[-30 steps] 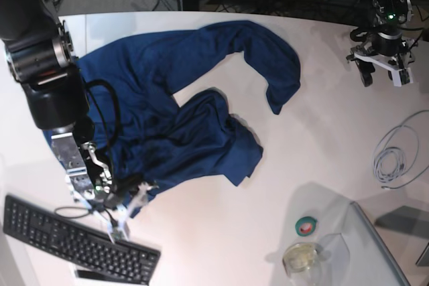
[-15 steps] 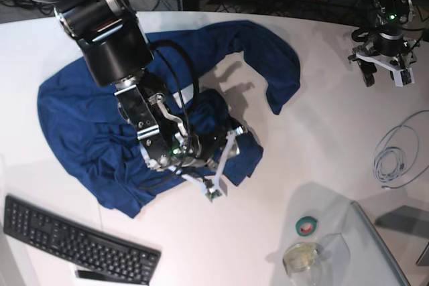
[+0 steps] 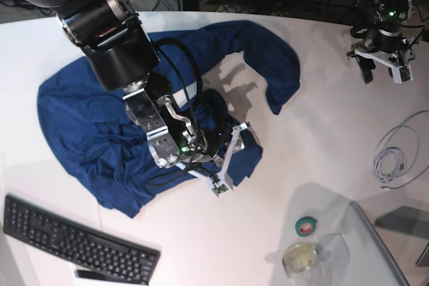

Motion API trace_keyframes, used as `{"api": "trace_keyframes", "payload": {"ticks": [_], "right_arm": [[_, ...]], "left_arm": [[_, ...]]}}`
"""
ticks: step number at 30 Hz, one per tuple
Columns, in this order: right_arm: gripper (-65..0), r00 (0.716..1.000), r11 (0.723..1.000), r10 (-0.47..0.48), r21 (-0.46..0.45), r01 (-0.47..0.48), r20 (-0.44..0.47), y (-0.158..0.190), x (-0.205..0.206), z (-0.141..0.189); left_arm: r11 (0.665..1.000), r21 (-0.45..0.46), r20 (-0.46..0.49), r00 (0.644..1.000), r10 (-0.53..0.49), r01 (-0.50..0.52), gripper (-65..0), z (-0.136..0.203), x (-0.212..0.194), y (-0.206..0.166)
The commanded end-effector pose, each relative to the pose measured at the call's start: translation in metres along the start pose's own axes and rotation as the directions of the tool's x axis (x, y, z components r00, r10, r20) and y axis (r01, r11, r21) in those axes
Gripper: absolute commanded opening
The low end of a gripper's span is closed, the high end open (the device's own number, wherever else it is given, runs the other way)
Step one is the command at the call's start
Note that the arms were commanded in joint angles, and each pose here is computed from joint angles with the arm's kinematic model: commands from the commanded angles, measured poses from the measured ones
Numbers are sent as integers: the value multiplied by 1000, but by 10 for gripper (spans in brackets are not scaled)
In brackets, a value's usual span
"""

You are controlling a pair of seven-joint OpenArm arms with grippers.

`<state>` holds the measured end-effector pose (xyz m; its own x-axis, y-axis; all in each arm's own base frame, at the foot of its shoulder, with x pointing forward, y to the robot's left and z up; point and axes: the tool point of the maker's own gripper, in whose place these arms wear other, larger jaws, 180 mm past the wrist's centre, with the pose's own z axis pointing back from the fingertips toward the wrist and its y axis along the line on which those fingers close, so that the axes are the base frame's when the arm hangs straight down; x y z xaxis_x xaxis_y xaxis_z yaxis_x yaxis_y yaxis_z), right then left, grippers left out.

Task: Layout the t-shirt on the table in an organized manner, then fold the t-shirt properly
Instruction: 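Move the right gripper to the bunched fabric near the sleeve and grasp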

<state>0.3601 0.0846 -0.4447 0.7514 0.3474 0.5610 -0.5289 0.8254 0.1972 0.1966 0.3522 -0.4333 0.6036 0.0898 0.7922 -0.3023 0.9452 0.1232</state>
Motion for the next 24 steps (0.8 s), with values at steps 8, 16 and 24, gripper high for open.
{"api": "trace_keyframes", "payload": {"ticks": [8, 16, 24], "right_arm": [[-302, 995, 997, -51, 67, 45, 84, 11, 36, 7], [-302, 992, 996, -72, 65, 66, 104, 8, 34, 1], [-329, 991, 995, -76, 67, 70, 107, 8, 34, 0]], "left_arm": [[1000, 11, 46, 999, -14, 13, -239, 1, 15, 7], [1000, 13, 30, 999, -16, 16, -239, 3, 8, 8], [1000, 14, 31, 999, -22, 21, -239, 3, 9, 10]]}}
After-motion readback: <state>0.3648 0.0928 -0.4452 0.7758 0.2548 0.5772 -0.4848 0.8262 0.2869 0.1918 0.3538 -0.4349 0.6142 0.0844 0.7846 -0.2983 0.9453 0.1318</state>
